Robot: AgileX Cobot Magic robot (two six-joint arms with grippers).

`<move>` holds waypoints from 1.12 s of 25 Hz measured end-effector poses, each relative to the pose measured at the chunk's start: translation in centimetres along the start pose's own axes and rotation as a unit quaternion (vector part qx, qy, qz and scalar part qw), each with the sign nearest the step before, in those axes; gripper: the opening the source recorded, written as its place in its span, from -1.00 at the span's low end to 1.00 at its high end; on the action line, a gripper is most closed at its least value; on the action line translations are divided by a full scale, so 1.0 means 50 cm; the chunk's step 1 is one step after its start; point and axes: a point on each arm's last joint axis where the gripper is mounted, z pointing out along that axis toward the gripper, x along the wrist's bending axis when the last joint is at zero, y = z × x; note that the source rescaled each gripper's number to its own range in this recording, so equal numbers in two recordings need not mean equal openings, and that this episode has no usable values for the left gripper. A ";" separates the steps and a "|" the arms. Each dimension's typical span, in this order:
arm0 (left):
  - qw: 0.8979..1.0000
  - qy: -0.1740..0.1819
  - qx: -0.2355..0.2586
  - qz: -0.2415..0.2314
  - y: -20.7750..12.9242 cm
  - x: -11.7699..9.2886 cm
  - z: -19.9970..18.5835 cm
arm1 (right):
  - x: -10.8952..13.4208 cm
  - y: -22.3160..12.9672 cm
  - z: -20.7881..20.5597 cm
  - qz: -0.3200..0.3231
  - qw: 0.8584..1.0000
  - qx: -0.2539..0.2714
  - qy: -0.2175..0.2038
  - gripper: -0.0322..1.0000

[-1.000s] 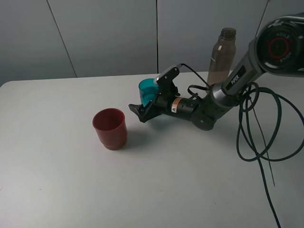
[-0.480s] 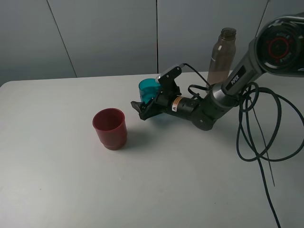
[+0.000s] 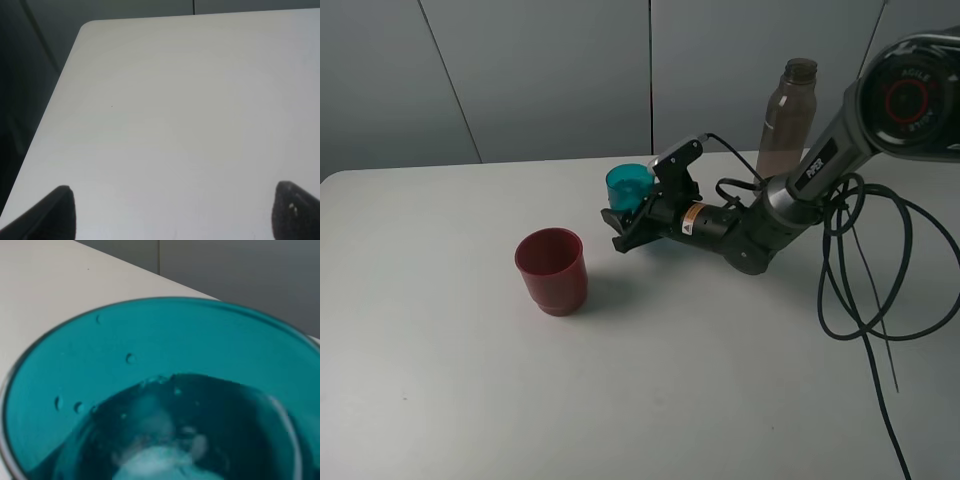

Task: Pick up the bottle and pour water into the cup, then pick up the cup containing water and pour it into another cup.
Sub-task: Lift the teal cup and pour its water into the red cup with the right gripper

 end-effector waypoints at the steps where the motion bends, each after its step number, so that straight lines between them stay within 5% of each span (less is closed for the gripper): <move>1: 1.000 0.000 0.000 0.000 0.000 0.000 0.000 | 0.000 0.000 0.000 0.000 1.000 0.000 0.000 -0.81; 20: 1.000 0.000 0.000 0.000 0.000 0.000 0.000 | 0.005 0.136 -0.026 -0.061 0.997 -0.045 0.022 -0.81; 28: 1.000 0.000 0.000 0.000 0.000 0.000 0.000 | 0.051 0.168 -0.026 -0.086 0.994 -0.041 0.048 -0.81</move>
